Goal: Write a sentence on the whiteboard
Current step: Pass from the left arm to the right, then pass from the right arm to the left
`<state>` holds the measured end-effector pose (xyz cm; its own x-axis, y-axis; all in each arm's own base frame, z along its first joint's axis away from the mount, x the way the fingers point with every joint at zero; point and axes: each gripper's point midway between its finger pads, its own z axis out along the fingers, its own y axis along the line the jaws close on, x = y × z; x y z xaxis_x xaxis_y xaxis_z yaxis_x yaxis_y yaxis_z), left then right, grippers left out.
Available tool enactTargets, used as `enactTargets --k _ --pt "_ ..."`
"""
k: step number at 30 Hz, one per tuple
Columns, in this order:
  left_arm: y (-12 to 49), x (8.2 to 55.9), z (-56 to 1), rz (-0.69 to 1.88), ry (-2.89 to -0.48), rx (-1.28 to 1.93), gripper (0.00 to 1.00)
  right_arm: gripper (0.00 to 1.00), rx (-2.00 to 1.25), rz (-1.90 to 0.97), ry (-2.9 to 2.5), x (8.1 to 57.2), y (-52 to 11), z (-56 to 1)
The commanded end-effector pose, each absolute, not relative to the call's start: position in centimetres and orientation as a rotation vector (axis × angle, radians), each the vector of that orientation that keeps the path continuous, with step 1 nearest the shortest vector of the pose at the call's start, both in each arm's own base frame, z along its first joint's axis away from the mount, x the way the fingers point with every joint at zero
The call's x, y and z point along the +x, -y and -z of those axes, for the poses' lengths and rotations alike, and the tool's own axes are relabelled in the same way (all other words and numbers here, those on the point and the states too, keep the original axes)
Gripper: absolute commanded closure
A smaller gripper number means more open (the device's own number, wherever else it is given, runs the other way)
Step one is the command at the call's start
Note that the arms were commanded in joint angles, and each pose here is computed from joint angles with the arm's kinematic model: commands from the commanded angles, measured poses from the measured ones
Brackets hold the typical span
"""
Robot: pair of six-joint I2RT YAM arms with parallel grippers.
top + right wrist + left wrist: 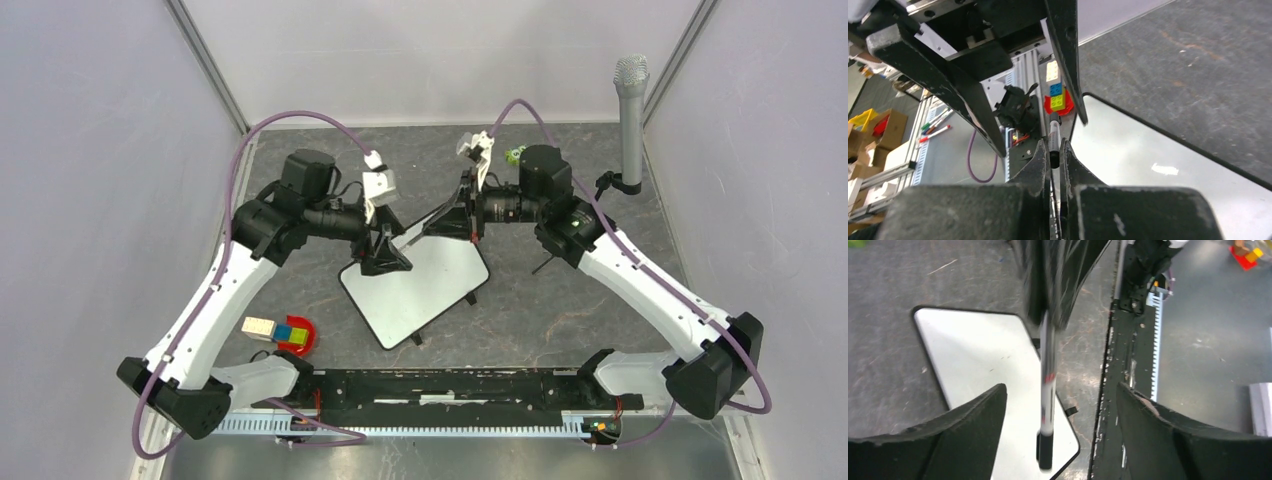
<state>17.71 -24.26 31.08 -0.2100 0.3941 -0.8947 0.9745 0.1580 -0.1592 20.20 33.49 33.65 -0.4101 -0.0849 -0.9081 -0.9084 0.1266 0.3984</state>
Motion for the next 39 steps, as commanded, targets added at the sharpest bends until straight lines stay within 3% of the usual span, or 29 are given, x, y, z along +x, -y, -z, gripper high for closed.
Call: enactTargets --k 1,9,15,25,29,33,34,37,39 --pt "21.9 18.8 -32.6 1.012 -1.681 1.213 0.1 1.0 -0.919 -1.292 -1.524 22.4 -32.2 -38.4" --pt "21.7 19.5 -32.8 1.072 -1.711 1.085 0.09 1.0 -0.757 -1.311 -1.569 24.5 -30.9 -40.0" --pt "21.1 21.2 -31.3 0.954 -1.721 1.045 0.19 1.0 -0.665 -1.448 -1.624 24.1 -30.9 -39.6" --pt "21.6 20.7 -31.4 1.0 -1.687 1.073 0.36 1.0 -0.664 -1.49 -1.635 23.6 -30.9 -38.9" --pt "21.7 20.5 -31.8 1.01 -1.663 1.091 0.52 1.0 -0.668 -1.512 -1.65 23.2 -30.9 -38.2" --pt "21.9 20.1 -31.9 1.042 -1.646 1.111 0.9 1.0 -0.7 -1.528 -1.622 22.6 -30.8 -38.4" --pt "21.9 20.0 -32.0 1.043 -1.647 1.112 0.97 0.96 -0.718 -1.527 -1.604 22.4 -30.8 -38.5" --pt "21.7 19.5 -31.8 1.047 -1.664 1.134 0.98 0.68 -0.802 -1.511 -1.562 21.8 -30.8 -38.2" --pt "21.5 18.5 -31.6 1.054 -1.657 1.206 0.98 0.57 -0.912 -1.522 -1.523 20.9 -30.7 -37.7"
